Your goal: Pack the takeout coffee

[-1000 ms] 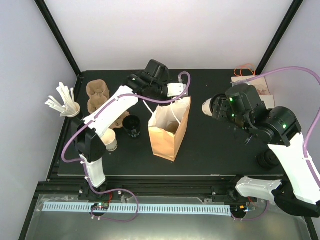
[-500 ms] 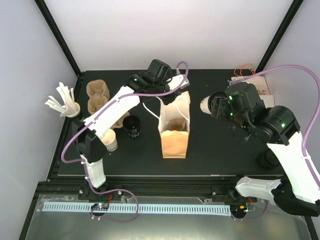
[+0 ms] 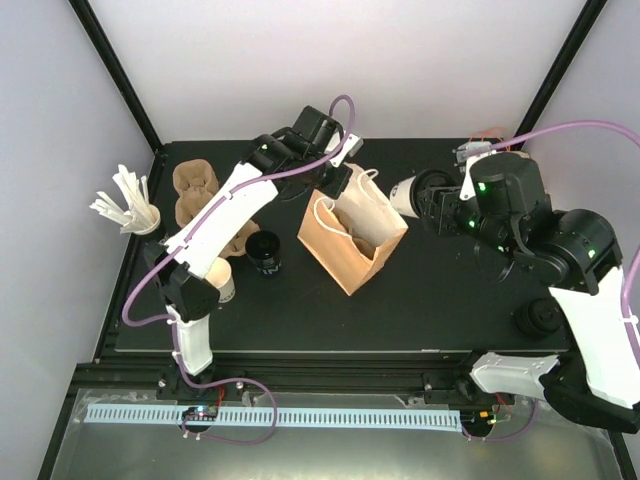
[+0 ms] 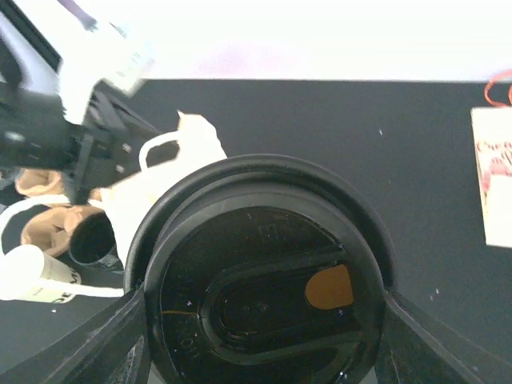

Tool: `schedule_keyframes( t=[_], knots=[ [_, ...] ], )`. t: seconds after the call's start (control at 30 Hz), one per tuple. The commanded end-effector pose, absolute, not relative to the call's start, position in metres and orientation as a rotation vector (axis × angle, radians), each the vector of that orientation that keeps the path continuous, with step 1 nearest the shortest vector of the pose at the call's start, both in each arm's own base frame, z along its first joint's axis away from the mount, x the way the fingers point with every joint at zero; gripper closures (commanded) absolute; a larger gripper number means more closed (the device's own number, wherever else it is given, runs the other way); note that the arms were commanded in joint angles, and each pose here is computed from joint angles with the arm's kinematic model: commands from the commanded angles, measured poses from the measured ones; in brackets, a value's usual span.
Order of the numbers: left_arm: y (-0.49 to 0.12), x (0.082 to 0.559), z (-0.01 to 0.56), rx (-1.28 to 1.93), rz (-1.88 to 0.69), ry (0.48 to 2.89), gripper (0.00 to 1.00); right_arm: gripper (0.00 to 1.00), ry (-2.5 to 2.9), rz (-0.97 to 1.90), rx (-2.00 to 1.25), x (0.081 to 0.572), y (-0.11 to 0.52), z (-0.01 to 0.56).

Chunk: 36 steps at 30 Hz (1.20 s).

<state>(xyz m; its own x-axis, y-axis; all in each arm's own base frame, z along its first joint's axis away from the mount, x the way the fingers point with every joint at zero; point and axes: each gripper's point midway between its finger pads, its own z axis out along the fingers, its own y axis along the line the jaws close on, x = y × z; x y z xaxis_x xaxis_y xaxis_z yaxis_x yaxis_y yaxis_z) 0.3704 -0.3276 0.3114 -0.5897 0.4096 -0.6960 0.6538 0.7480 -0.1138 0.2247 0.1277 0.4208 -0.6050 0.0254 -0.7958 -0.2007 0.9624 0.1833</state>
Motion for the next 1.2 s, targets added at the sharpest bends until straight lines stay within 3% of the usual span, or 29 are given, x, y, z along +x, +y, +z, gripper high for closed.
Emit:
schedule_keyframes(
  t=[0.0,0.27,0.63,1.17],
  knots=[
    [-0.318,0.360,0.283,0.670,-0.470,2.468,0.98,0.53,2.166,0.346,-0.264,0.217,0.135,0.441],
    [-0.314,0.359,0.285,0.622,-0.517,2.495,0.98,0.53,2.077,0.451,-0.496,0.213,0.166,0.469],
    [-0.313,0.355,0.292,0.689,-0.619,2.415,0.98,0.51,2.122,0.456,-0.667,0.223,0.196,0.424],
    [-0.322,0.356,0.301,0.711,-0.707,2.269,0.98,0.52,2.208,0.201,-0.762,0.239,0.204,0.369]
  ],
)
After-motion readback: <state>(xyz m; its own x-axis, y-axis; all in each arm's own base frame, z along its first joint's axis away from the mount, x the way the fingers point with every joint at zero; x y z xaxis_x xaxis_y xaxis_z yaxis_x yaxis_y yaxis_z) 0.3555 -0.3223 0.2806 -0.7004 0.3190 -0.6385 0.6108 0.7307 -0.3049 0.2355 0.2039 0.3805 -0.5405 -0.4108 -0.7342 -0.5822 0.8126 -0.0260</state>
